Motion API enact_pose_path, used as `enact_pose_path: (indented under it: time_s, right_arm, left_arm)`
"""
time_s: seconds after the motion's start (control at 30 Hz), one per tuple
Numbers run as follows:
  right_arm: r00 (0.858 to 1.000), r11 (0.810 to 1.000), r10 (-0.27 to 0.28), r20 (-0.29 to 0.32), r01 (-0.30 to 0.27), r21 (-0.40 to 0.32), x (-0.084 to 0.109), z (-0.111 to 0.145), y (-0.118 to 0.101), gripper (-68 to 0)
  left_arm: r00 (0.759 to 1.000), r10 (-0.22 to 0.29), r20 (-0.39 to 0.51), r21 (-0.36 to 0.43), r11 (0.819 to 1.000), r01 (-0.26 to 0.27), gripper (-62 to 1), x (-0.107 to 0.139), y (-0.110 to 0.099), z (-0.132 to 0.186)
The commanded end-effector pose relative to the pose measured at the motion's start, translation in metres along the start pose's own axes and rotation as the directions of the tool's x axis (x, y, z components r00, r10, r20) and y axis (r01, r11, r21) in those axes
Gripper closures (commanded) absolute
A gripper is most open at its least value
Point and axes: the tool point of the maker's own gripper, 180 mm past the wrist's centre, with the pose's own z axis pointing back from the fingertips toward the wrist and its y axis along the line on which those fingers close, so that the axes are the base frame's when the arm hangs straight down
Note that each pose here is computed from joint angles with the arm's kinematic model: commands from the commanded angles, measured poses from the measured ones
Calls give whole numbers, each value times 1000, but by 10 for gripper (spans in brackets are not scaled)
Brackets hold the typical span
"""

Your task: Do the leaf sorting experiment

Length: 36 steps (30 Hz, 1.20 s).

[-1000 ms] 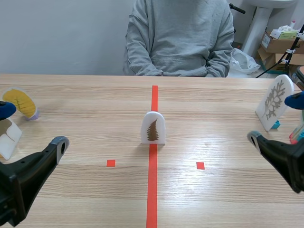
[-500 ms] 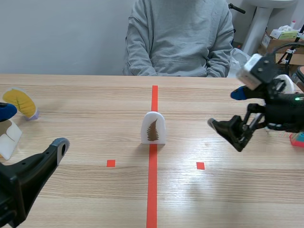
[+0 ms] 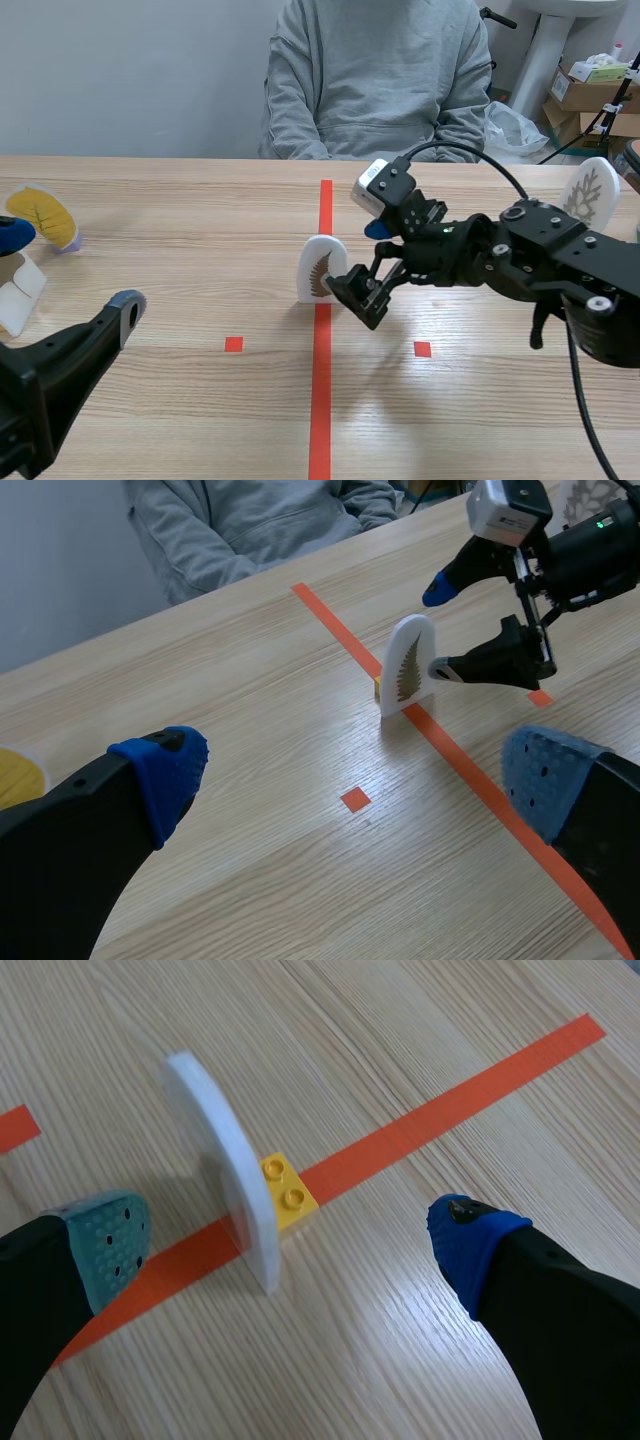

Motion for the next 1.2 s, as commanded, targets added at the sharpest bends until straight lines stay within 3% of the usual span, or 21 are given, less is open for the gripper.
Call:
enact_pose_path:
  time_s: [0.0, 0.2, 0.33, 0.5, 0.77, 0.93, 1.17]
  right_arm:
    - [999, 1000, 14, 50, -13, -25, 17, -1, -11, -565]
    - [999, 1000, 3, 49, -4, 23, 16, -19, 11, -565]
    - [999, 997, 23, 49, -27, 67, 17, -26, 29, -564]
    - [998, 996, 32, 55, -37, 79, 17, -26, 34, -550]
    - [998, 996, 33, 61, -38, 76, 16, -25, 32, -419]
    - [998, 996, 33, 61, -38, 76, 16, -25, 32, -402]
    - [998, 996, 33, 62, -37, 76, 17, -25, 32, -208]
  left_arm:
    - [1000, 8, 16, 3, 1000, -8, -623, 3, 0, 1]
    - [1000, 8, 16, 3, 1000, -8, -623, 3, 0, 1]
    - [1000, 8, 16, 3, 1000, -8, -623, 3, 0, 1]
    - [1000, 8, 16, 3, 1000, -8, -623, 3, 0, 1]
    - [1000, 8, 16, 3, 1000, -8, -623, 3, 0, 1]
    - [1000, 8, 16, 3, 1000, -8, -623, 3, 0, 1]
    - [1000, 8, 16, 3, 1000, -8, -623, 3, 0, 1]
